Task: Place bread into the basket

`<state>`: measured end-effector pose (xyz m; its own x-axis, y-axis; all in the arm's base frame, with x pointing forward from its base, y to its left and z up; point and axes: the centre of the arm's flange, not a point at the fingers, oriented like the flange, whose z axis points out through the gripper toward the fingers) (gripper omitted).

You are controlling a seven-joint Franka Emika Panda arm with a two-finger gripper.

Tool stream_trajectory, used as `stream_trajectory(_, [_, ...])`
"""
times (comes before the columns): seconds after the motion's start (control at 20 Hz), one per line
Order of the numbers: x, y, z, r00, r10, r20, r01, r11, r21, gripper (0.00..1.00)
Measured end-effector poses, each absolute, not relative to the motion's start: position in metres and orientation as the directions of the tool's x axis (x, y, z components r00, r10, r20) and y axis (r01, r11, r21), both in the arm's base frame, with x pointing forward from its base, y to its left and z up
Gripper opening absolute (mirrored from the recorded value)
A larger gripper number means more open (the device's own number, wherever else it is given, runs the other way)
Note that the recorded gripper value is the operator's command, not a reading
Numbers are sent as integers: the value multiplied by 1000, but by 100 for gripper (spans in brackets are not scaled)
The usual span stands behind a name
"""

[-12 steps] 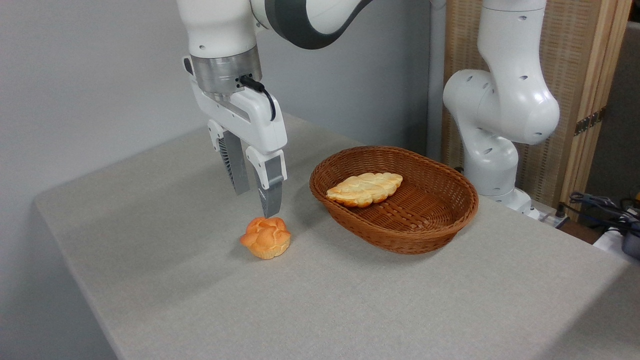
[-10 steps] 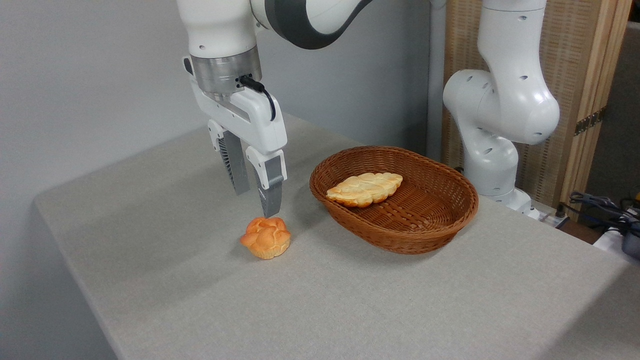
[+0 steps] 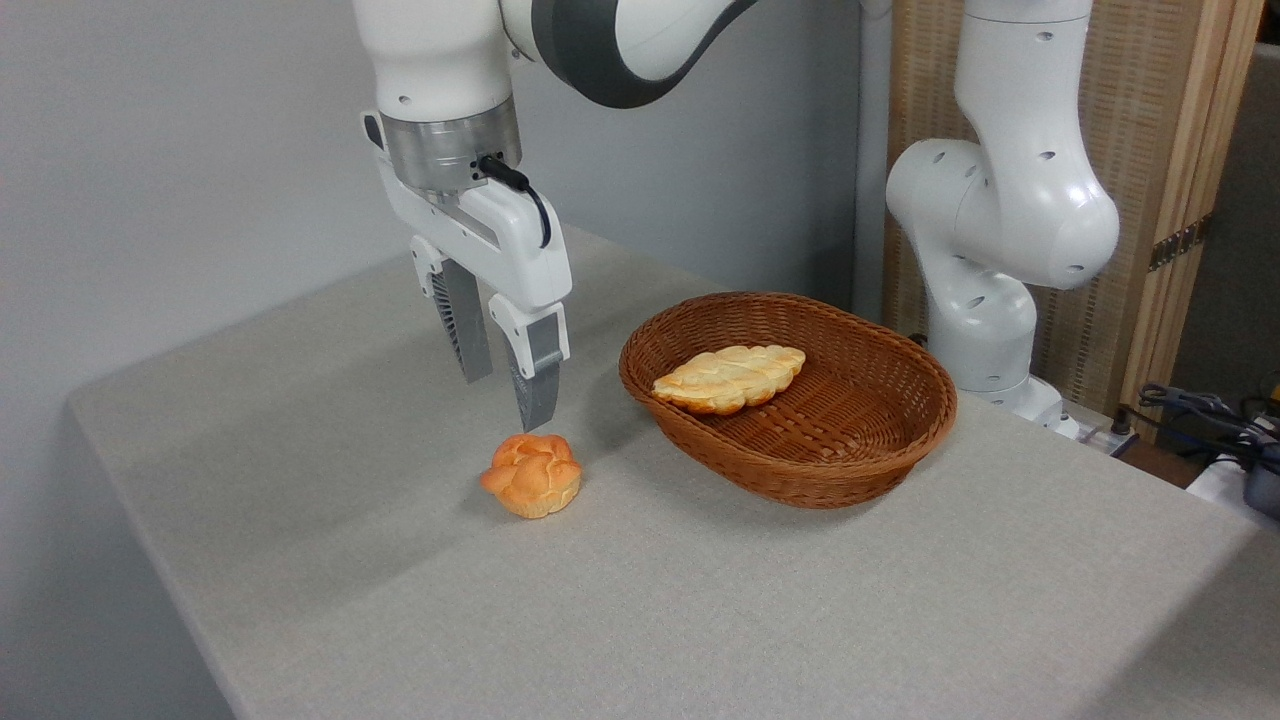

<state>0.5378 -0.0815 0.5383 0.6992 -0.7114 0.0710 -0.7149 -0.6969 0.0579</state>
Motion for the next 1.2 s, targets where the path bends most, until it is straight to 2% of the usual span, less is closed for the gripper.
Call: stream_trajectory(1.2, [536,-83,534,698,-714,59,-716,-694,68,100])
